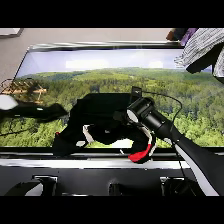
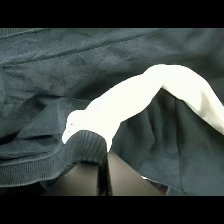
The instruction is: Fold the clothes and pants, and hang the long-sleeved shirts on hangers.
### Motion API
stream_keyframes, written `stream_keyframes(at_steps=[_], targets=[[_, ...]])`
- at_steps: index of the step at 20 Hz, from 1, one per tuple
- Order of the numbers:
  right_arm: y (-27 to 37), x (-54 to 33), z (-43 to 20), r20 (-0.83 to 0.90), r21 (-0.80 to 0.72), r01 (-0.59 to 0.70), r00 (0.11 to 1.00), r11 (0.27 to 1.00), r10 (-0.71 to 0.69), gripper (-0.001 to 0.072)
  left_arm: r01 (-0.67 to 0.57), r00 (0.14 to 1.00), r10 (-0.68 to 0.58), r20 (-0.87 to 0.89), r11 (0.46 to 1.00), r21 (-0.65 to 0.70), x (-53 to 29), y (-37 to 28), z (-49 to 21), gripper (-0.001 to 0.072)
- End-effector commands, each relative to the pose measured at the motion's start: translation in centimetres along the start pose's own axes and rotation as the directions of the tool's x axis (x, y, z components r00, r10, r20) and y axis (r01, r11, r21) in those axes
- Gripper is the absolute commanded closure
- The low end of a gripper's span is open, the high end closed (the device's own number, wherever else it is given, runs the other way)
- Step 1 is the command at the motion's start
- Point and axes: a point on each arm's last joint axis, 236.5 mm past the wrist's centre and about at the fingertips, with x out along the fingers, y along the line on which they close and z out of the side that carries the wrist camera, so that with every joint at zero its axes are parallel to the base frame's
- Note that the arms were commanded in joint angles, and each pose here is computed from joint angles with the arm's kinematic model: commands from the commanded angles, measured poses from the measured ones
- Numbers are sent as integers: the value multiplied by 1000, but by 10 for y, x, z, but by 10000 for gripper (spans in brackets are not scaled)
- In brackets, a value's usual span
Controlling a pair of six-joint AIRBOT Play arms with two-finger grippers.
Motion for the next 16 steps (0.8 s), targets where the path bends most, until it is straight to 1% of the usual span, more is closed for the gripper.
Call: stream_keyframes(at_steps=[1,3,4,6,8,10,13,15,16], targets=[[-5,-1,-4,-20,-13,20,1000,1000,-20,673,-213,962,213,171,977,-19,-70,109,27,90],[-4,-1,-5,-26,-18,17,1000,1000,-17,673,-255,948,267,171,963,-89,-88,144,22,92],[-4,-1,-5,-26,-23,16,1000,1000,-17,673,-263,937,287,200,955,-135,-94,158,28,91],[-5,-1,-8,-35,-29,22,999,999,-23,673,-268,917,334,217,921,-284,-101,187,33,88],[-7,-1,-11,-49,-36,28,998,999,-30,673,-262,896,368,250,891,-371,-108,221,42,88],[-6,-1,-12,-54,-50,24,998,998,-27,673,-284,881,402,250,872,-399,-112,257,45,89],[-8,-1,-15,-66,-48,30,997,998,-34,673,-279,895,398,203,853,-441,-104,297,41,89],[-9,-1,-16,-71,-48,36,997,998,-40,673,-221,909,347,229,870,-440,-95,309,50,90],[-9,-1,-16,-71,-49,36,997,998,-39,673,-214,916,332,227,881,-422,-90,314,53,95]])
